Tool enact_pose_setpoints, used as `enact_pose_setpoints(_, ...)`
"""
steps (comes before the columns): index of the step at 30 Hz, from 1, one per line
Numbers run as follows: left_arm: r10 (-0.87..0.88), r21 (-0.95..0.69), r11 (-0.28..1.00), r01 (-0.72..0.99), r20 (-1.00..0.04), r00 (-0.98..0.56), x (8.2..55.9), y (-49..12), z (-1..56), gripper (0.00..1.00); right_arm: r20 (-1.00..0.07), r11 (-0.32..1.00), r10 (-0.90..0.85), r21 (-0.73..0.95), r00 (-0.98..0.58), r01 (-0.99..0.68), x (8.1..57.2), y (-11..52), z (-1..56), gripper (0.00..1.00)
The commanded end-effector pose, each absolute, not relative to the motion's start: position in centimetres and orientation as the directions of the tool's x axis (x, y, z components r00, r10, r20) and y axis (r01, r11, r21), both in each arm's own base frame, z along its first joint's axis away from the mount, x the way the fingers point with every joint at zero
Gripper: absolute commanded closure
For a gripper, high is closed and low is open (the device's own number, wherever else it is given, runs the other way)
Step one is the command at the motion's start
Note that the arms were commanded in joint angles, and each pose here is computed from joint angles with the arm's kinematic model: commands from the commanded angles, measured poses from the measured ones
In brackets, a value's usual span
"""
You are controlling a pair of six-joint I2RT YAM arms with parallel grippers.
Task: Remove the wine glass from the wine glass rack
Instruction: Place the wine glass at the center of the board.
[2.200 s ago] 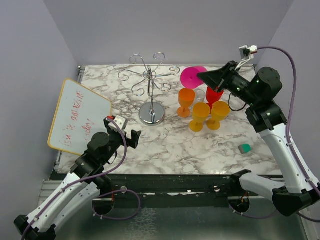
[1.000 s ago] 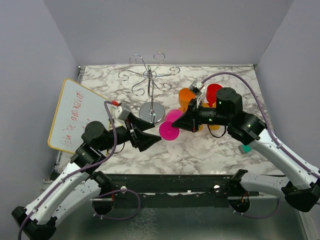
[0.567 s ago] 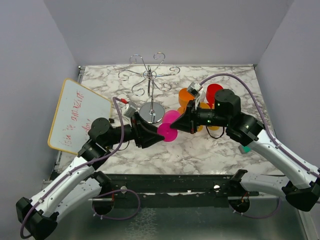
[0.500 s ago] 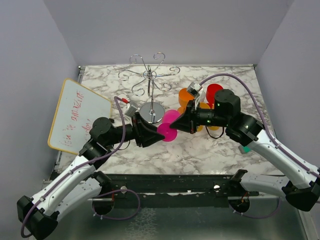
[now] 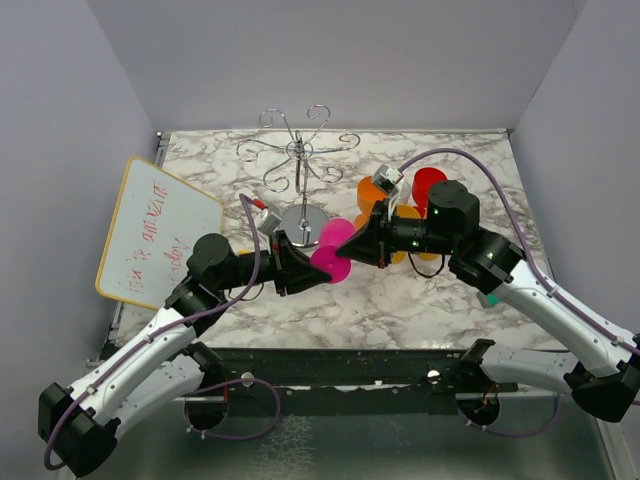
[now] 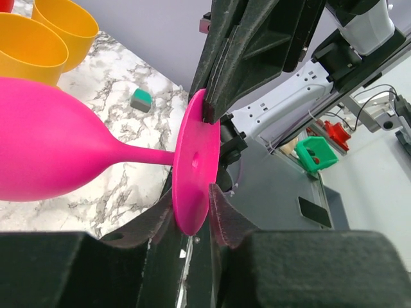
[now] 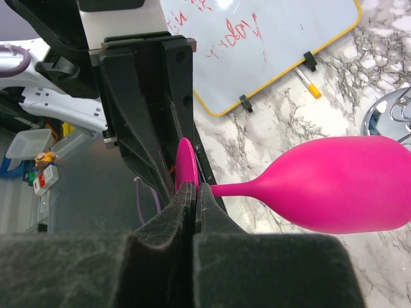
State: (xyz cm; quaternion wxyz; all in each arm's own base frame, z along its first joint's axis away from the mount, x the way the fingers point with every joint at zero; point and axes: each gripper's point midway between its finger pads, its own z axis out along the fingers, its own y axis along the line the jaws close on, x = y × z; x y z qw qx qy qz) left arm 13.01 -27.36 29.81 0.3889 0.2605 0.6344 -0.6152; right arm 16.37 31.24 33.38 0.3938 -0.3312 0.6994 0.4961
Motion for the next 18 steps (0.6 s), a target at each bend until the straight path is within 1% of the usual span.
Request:
enact_pose_setpoints(1,-0.161,-0.572,0.079,0.816,-0.816,-0.556,12.6,-27.5,30.3,0.78,-0.896,0.248,-0.058,0.414,-0.44,-0.876,16.0,31.8,34.0,0.99)
enact_pose_setpoints(5,-0.142,-0.584,0.071,0.808,-0.808,-0.572,12.5,-27.8,29.8,0.82,-0.898,0.235,-0.057,0.412,-0.435,-0.881,15.8,31.9,34.2,0.99)
enact_pose_setpoints(8,-0.137,-0.579,0.064,0.813,-0.812,-0.567,12.3,-27.9,29.8,0.87,-0.896,0.222,-0.065,0.415,-0.438,-0.882,15.5,32.1,34.0,0.99)
enact_pose_setpoints(10,-0.132,-0.577,0.059,0.815,-0.813,-0.566,12.2,-28.0,29.8,0.97,-0.894,0.22,-0.071,0.418,-0.442,-0.881,15.5,32.2,33.8,0.99)
enact_pose_setpoints(11,-0.129,-0.574,0.055,0.817,-0.815,-0.564,12.1,-28.1,29.8,1.0,-0.894,0.22,-0.072,0.419,-0.443,-0.881,15.4,32.2,33.7,0.99)
enact_pose_setpoints(15,-0.105,-0.562,0.036,0.826,-0.824,-0.556,11.6,-28.4,29.4,1.0,-0.891,0.223,-0.078,0.421,-0.447,-0.879,15.4,32.1,33.4,0.98)
enact_pose_setpoints(17,-0.093,-0.555,0.024,0.831,-0.829,-0.551,11.2,-28.4,29.3,1.0,-0.89,0.231,-0.081,0.422,-0.449,-0.877,15.4,32.0,33.3,0.93)
enact_pose_setpoints(18,-0.089,-0.551,0.022,0.834,-0.832,-0.547,11.2,-28.4,29.2,1.0,-0.888,0.237,-0.084,0.422,-0.451,-0.875,15.5,32.0,33.2,0.88)
